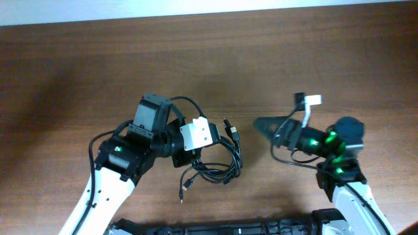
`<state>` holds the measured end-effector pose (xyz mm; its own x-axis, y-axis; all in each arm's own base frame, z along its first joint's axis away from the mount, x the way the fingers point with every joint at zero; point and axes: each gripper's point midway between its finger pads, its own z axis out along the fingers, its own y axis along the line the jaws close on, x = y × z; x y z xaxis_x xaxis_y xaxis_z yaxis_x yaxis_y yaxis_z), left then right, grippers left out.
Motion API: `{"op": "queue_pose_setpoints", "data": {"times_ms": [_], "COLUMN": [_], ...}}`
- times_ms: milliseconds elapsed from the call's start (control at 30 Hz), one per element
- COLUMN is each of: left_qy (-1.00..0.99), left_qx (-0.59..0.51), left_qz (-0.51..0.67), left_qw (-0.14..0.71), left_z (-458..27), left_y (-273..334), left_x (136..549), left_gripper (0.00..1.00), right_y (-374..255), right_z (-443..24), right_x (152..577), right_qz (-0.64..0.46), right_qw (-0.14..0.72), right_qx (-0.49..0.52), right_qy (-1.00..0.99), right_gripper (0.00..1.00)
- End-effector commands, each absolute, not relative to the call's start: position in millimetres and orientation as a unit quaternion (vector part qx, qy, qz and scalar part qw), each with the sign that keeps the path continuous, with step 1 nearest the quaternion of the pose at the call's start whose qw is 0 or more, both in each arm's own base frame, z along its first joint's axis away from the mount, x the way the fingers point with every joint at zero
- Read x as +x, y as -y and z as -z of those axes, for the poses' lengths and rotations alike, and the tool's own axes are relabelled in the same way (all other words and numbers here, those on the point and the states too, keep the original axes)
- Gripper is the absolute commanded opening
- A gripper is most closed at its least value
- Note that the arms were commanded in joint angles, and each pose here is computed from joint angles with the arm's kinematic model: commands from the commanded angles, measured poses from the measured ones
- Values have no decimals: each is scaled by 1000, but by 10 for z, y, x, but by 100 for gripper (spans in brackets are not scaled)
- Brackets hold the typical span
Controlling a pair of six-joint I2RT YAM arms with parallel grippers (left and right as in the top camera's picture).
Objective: Untangle cables
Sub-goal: 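Move the right gripper to the bundle and grasp a cable strand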
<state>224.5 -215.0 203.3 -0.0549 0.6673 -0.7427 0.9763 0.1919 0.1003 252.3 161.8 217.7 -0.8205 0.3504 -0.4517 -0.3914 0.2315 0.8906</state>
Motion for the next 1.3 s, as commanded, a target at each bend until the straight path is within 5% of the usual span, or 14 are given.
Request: {"op": "queue_pose_setpoints", "data": {"times_ms": [0, 267, 367, 533, 567, 1067, 1133, 1267], "left_qy": [-672, -662, -659, -657, -656, -687, -698, -720], "left_qx": [602, 604, 604, 604, 604, 582, 574, 552], "left_qz": [247, 268, 274, 276, 275, 266, 272, 283], "left_qw": [355, 355, 355, 357, 359, 344, 329, 312], "left_z": [-2117, -2156, -2168, -2177, -2182, -2050, -1965, -1903], "left_y": [2210, 2258, 2269, 2275, 2278, 2282, 2295, 2303], "left_x": [2193, 2131, 2118, 2118, 2124, 2276, 2304, 2325], "left_gripper": [0, 0, 0, 0, 0, 0, 0, 0], "right_y": [-1901, -2242, -2311, -2313, -2314, -2543, -2526, -2441], "right_z": [-2174, -2107, -2068, -1694, -1600, -1886, -1866, -1822], "right_x": [2439, 2463, 2480, 2514, 2503, 2044, 2144, 2425], "right_qz": [-629, -618, -608, -579, -573, -665, -658, -608], "right_qw": [275, 275, 283, 238, 224, 83, 106, 249], "right_qx": [-37, 10, 21, 57, 64, -2, 17, -27], "right_qy": [-726, -737, -741, -777, -786, -742, -746, -754], "right_gripper": [88, 68, 49, 6, 4, 4, 16, 84]}}
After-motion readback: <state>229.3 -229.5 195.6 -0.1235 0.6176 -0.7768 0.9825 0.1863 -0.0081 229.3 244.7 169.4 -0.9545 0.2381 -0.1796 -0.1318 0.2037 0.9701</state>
